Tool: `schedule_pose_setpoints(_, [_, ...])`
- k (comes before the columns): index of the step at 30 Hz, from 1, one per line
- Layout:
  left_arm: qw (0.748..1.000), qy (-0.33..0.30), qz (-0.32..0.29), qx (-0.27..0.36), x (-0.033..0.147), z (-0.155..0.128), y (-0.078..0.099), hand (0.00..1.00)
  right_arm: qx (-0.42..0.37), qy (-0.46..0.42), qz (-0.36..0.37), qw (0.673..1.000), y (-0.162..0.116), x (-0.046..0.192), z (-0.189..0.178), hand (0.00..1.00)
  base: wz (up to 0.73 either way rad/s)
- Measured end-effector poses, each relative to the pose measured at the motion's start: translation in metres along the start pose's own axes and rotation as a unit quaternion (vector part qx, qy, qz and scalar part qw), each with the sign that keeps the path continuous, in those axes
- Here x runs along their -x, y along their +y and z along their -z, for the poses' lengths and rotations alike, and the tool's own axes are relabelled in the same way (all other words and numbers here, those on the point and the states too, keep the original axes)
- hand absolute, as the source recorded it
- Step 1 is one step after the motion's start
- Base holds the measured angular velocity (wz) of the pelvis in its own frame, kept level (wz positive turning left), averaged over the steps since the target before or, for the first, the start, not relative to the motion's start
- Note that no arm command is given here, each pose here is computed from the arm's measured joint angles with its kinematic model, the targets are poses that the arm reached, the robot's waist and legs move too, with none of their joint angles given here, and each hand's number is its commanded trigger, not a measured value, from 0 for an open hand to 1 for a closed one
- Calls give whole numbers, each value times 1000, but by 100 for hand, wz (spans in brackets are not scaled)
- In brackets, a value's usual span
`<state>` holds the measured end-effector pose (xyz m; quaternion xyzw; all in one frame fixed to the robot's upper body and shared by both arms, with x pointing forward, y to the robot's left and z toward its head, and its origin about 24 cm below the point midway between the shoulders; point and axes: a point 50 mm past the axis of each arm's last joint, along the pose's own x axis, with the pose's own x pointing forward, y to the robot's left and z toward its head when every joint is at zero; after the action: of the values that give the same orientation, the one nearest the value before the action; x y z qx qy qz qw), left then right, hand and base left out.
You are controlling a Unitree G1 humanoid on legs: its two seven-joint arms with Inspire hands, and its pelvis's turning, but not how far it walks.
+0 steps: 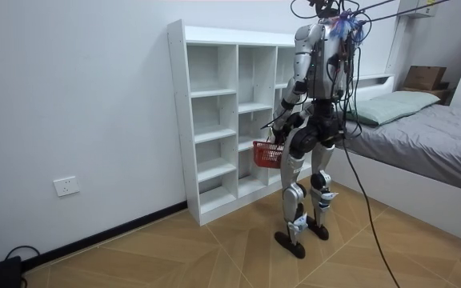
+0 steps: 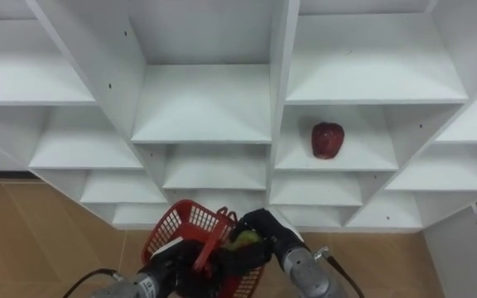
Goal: Collect fruits from the closet
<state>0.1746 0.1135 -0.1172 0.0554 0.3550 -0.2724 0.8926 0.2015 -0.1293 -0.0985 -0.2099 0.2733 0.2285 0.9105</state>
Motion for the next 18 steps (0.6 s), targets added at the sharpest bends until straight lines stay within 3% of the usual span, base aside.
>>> schedule_pose_setpoints(18, [1000, -8, 4, -12, 0, -4, -1, 100, -3, 0, -21, 1000, 7, 1, 3, 0, 0])
